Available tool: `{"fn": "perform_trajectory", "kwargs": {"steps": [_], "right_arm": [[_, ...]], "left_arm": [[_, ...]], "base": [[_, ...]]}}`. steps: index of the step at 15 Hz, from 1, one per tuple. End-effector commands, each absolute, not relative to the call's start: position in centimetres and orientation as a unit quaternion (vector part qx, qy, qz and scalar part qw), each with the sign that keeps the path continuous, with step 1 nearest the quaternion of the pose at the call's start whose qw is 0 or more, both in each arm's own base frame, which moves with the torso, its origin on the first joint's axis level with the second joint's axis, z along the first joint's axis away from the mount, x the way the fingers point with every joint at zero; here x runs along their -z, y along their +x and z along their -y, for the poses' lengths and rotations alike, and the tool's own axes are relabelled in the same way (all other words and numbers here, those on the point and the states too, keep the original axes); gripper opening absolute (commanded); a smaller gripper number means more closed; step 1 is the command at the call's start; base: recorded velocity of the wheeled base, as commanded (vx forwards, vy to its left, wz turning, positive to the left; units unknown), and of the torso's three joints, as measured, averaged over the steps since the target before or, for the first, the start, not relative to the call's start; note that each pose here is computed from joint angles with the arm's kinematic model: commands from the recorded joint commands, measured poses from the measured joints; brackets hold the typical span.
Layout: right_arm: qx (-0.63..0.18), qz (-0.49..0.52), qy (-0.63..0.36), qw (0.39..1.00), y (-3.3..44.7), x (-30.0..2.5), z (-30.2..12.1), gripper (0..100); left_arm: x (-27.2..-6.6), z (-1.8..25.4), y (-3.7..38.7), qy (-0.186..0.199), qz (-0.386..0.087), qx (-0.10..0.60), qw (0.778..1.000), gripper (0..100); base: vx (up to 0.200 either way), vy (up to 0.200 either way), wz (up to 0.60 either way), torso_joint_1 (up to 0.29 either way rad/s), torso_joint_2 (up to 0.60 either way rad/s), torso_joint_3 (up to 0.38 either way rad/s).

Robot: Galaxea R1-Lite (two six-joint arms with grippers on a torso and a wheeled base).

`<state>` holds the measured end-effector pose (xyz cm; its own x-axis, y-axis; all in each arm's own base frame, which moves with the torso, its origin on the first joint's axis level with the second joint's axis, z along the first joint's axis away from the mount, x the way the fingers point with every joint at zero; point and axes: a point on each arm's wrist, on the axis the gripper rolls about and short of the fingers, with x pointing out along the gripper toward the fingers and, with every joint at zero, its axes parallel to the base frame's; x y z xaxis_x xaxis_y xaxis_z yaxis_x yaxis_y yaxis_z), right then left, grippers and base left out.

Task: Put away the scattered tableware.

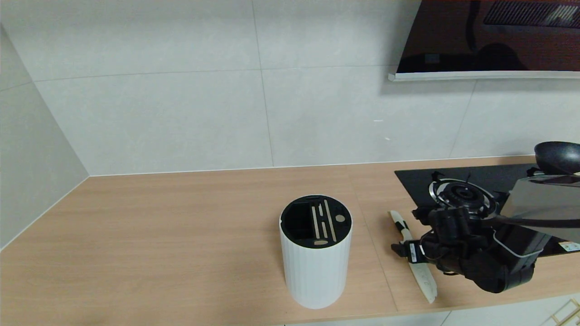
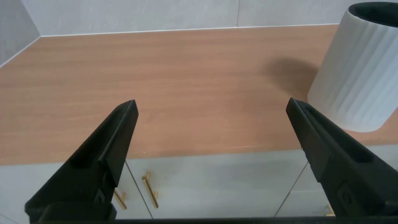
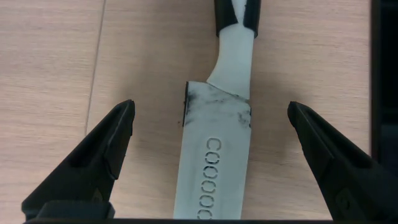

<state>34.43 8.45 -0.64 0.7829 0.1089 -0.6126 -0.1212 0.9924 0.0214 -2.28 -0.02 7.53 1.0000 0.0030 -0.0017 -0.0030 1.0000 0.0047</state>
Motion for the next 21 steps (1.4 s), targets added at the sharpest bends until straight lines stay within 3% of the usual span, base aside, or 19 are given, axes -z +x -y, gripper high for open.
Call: {"fn": "perform_trajectory", "kwargs": {"steps": [1,10,11,21], "right_arm": [[-0.051,-0.327,-0.009,0.944,34.73,1.21,-8.52,100],[-0.036,-0.321,-0.007,0.946,35.31,1.4,-8.65,100],[-0.036,-0.322,-0.007,0.946,35.31,1.46,-8.65,0],[-0.036,-0.324,-0.01,0.945,35.2,1.59,-8.9,0]], "left_arm": [[-7.53,0.02,-2.28,0.002,-0.001,-0.002,1.0,100],[-7.53,0.02,-2.28,0.002,-0.001,-0.002,1.0,100],[-7.53,0.02,-2.28,0.002,-0.001,-0.002,1.0,100],[-7.53,0.02,-2.28,0.002,-0.001,-0.002,1.0,100]], "base": [[0.0,0.0,0.0,0.0,0.0,0.0],[0.0,0.0,0.0,0.0,0.0,0.0],[0.0,0.0,0.0,0.0,0.0,0.0],[0.0,0.0,0.0,0.0,0.0,0.0]]}}
